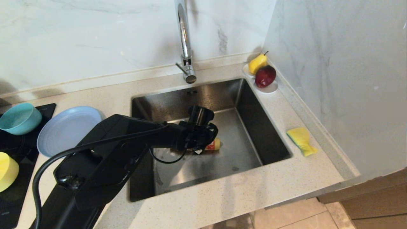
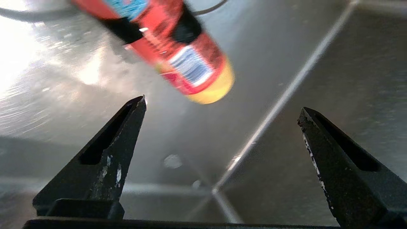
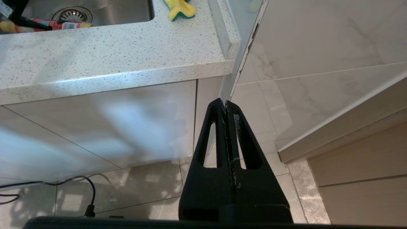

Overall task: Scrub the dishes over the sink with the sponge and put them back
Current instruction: Place the bowl on the plate

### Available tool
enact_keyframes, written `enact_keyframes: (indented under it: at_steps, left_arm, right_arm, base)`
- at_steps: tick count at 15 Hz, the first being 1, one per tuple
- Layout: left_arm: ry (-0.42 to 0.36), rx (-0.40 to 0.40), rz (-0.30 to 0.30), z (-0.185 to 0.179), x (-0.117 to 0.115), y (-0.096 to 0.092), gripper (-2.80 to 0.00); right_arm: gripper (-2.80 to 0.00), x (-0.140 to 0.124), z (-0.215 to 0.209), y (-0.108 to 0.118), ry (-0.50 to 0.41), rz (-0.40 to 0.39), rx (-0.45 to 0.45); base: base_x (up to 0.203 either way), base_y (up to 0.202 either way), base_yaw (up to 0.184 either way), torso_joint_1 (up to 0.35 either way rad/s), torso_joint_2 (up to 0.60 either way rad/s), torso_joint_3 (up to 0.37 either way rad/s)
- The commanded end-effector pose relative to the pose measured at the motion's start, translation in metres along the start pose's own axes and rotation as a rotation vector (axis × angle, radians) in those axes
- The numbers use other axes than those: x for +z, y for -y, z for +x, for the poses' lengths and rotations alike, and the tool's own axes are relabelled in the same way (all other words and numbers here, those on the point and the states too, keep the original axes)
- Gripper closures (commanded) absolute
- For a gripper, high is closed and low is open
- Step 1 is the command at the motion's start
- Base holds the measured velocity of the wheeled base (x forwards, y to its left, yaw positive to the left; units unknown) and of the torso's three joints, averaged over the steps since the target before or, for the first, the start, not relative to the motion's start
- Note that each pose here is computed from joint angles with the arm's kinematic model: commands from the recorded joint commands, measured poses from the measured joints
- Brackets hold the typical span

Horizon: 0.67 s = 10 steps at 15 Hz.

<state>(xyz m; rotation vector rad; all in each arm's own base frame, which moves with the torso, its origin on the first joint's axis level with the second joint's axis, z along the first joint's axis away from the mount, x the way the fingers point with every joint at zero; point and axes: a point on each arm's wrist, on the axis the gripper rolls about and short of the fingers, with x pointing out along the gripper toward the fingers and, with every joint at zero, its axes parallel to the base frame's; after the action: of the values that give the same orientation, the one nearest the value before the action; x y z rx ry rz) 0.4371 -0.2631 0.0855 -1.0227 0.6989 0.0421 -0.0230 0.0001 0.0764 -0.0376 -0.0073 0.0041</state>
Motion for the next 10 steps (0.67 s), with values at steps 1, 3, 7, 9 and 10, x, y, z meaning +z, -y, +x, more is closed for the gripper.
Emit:
enact_keyframes:
  at_steps: [1, 3, 7, 9, 10]
  left_arm:
    - [0.006, -0.013, -0.01, 0.003, -0.001, -0.001, -2.8]
    - [0.003, -0.002, -0.007, 0.008, -0.003, -0.006, -2.8]
    - [0.012, -0.014, -0.007, 0.018, -0.005, -0.011, -2.8]
    - [0.011, -0.01, -0.005, 0.02, -0.006, -0.014, -2.8]
    - [0.011, -0.01, -0.004, 0.022, -0.007, -0.015, -2.8]
  right_arm:
    - [0.0, 0.0, 0.0, 0.0, -0.001, -0.001, 0.0]
    - [0.0, 0.0, 0.0, 0.0, -0.001, -0.001, 0.0]
    - [0.0, 0.0, 0.0, 0.0, -0.001, -0.001, 0.0]
    - [0.0, 0.0, 0.0, 0.0, -0.001, -0.001, 0.0]
    - [0.0, 0.0, 0.0, 0.0, -0.001, -0.001, 0.0]
  base:
    - [0.0, 0.0, 0.0, 0.0, 0.0, 0.0]
    - [0.0, 0.0, 0.0, 0.0, 0.0, 0.0]
    - [0.0, 0.0, 0.0, 0.0, 0.0, 0.0]
    - [0.0, 0.0, 0.0, 0.0, 0.0, 0.0]
    - [0.0, 0.0, 0.0, 0.0, 0.0, 0.0]
